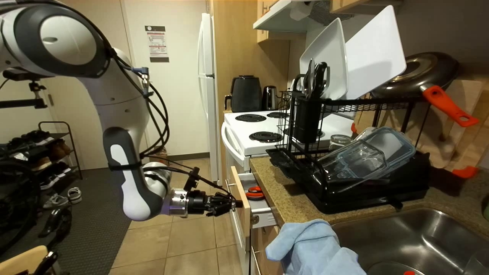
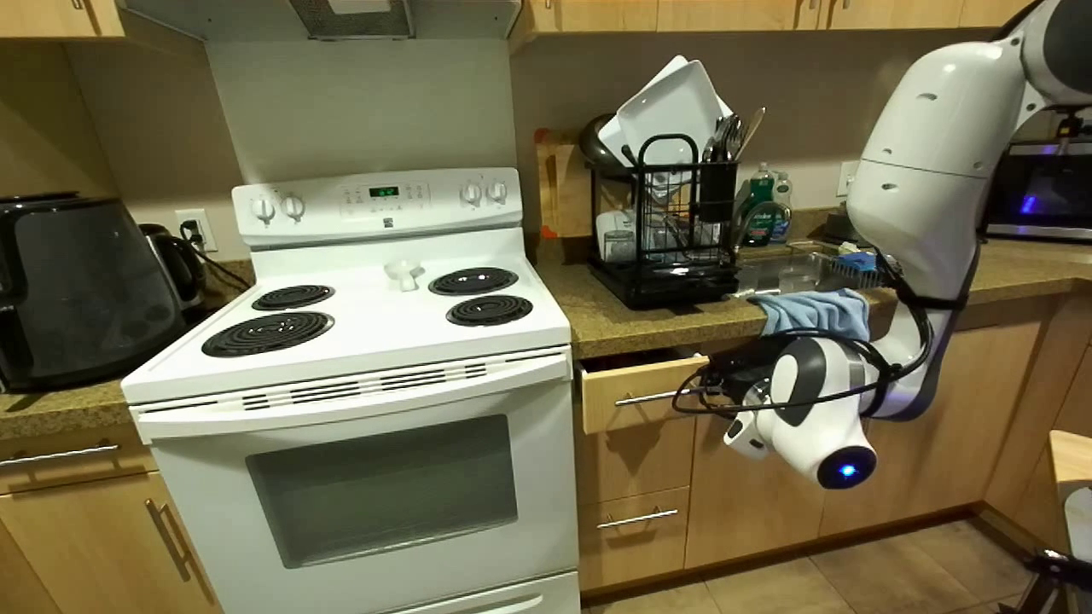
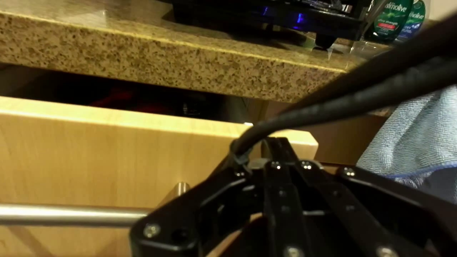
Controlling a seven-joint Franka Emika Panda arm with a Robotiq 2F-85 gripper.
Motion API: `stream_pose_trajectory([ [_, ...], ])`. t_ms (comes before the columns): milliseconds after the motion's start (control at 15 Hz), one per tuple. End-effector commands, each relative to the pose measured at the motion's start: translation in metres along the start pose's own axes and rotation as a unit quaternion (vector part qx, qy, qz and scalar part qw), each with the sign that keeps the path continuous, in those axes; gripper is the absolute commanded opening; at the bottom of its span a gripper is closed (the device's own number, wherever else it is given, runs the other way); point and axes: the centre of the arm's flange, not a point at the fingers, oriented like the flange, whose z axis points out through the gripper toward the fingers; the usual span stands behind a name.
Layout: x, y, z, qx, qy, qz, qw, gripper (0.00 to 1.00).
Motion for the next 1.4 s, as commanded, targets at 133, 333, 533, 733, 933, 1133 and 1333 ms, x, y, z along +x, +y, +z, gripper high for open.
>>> stream_pose_trajectory([
  [133,-0.045,-0.017,0.011,-0.009,-0.002,-0.004,1.0000,0.00],
  [333,-0.046,-0.018,0.016,-0.025,0.004,-0.007,0.9996,0.00],
  [533,-0.042,-0.015,0.024,-0.029,-0.005,-0.007,0.9995,0.00],
  [733,-0.043,-0.018,0.035,-0.044,0.008,0.001,0.9990,0.00],
  [933,-0.042,-0.015,0.049,-0.058,0.026,0.015,0.9979,0.00],
  [1133,-0.048,-0.012,0.063,-0.068,0.041,0.037,0.9962,0.00],
  [1333,-0.057,-0.014,0.072,-0.069,0.048,0.057,0.9949,0.00],
])
